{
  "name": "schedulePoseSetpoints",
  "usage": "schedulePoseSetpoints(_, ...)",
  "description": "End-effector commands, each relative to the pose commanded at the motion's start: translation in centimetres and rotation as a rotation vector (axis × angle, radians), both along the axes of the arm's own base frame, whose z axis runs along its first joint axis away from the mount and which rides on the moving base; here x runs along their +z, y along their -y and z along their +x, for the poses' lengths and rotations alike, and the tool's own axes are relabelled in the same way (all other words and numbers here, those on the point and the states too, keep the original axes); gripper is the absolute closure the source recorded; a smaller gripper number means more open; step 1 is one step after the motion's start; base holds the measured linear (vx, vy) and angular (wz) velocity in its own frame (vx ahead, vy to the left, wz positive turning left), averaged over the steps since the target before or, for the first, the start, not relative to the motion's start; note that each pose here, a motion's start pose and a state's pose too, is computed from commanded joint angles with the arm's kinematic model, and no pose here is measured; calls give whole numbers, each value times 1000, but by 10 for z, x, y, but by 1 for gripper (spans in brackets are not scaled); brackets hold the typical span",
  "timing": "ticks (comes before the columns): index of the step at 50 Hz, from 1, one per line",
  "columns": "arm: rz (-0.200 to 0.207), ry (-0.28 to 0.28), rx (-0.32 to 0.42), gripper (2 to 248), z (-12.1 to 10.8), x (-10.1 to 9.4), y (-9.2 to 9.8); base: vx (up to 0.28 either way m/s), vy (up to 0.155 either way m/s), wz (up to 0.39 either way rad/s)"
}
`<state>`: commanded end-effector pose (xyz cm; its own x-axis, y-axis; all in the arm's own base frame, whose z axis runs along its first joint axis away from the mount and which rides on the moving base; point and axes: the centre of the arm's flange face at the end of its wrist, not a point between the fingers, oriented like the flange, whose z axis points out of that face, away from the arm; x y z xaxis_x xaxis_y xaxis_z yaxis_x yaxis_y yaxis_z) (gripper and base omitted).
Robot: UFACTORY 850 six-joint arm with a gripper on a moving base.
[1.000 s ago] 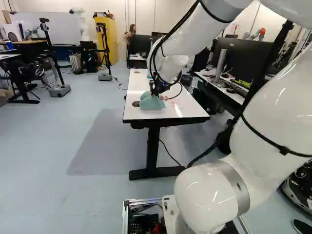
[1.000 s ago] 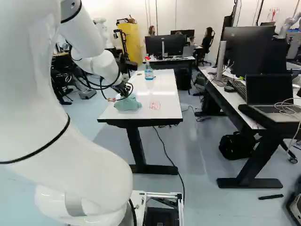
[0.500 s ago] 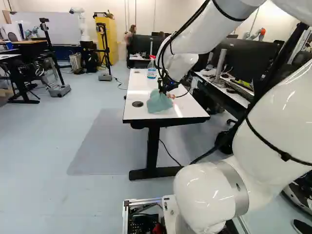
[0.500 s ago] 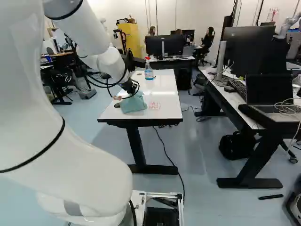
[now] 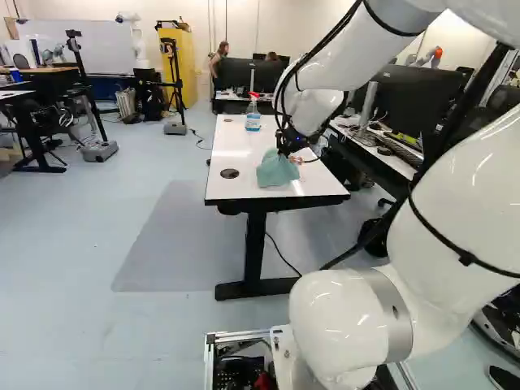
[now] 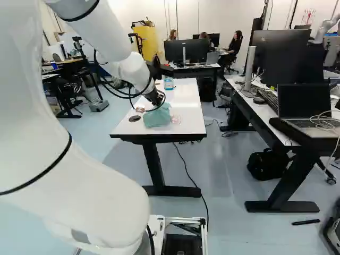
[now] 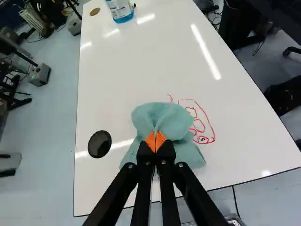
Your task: Clean the table with the green towel
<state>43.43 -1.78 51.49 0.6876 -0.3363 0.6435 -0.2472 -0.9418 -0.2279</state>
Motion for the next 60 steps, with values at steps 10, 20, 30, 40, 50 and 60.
schedulePoseSetpoints(10,0,0,-36,230,0,0,16,0,0,0)
schedulePoseSetpoints(20,0,0,-72,230,0,0,32,0,0,0)
schedulePoseSetpoints(30,0,-1,-108,230,2,0,48,0,0,0)
schedulePoseSetpoints(40,0,-2,-137,230,10,1,62,0,0,0)
schedulePoseSetpoints(50,0,-2,-157,230,11,1,71,0,0,0)
schedulePoseSetpoints(60,1,-5,-157,230,11,-1,72,0,0,0)
